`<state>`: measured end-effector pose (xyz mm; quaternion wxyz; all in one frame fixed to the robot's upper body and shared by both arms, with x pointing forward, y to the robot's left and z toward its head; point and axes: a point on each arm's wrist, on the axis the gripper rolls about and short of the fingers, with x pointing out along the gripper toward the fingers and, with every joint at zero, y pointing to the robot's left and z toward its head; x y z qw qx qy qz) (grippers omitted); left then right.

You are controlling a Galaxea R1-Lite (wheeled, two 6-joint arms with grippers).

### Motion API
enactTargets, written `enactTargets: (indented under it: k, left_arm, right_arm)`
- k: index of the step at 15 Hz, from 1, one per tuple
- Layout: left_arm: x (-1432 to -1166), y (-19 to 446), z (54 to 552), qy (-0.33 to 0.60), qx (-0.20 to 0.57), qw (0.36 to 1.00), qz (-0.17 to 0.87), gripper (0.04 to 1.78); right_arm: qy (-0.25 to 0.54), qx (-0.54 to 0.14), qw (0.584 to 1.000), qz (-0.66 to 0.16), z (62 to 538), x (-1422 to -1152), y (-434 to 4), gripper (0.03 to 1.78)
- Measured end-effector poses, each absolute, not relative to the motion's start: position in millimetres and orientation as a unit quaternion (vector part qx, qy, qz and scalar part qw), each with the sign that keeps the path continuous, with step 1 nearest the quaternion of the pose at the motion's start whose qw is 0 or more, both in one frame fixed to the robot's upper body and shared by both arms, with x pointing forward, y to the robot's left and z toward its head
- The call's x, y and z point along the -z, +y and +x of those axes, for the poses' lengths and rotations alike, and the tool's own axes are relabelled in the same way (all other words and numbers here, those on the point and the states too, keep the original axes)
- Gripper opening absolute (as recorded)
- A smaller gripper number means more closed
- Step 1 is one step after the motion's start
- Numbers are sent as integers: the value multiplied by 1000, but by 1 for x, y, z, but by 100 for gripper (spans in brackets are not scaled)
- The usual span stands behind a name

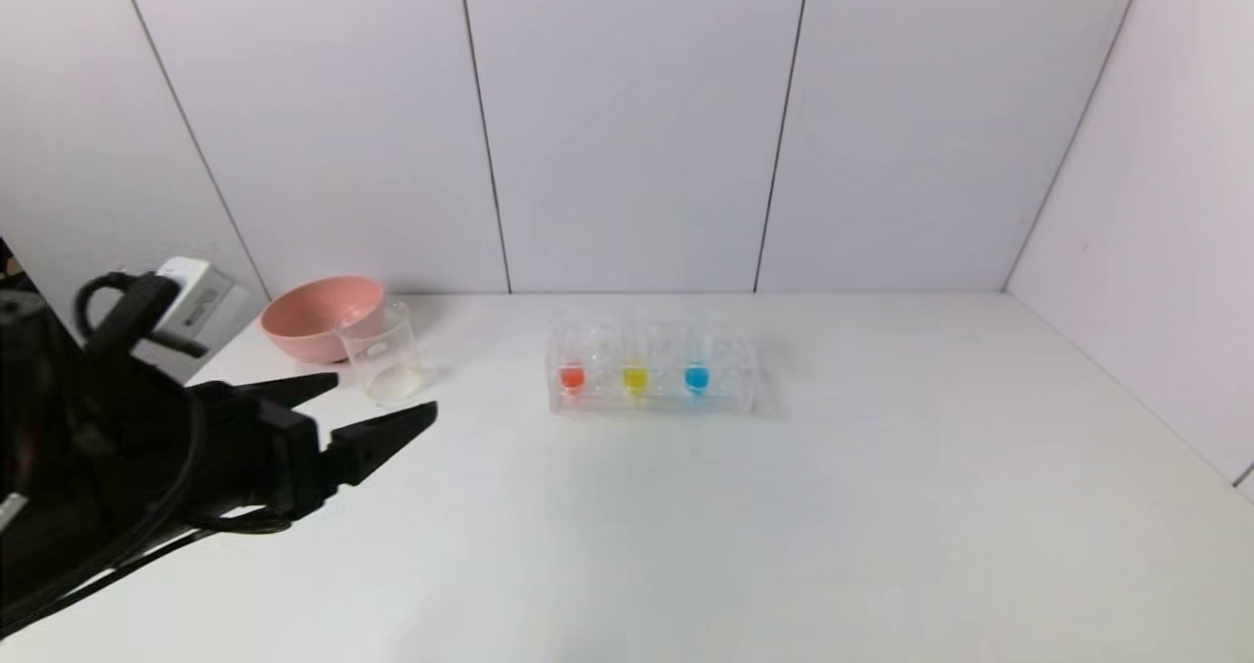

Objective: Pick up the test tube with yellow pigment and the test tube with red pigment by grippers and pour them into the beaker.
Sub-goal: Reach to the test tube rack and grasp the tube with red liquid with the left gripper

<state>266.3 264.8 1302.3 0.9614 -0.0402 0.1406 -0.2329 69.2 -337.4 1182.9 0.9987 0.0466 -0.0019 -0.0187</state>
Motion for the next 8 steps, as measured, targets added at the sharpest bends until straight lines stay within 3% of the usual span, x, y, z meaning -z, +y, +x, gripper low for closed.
enactTargets:
  k: [8]
  left_arm:
    - [-1266, 151, 348, 156, 111, 981, -17, 176]
  right_arm:
    - [-2, 19, 999, 47, 69, -1183, -337, 171]
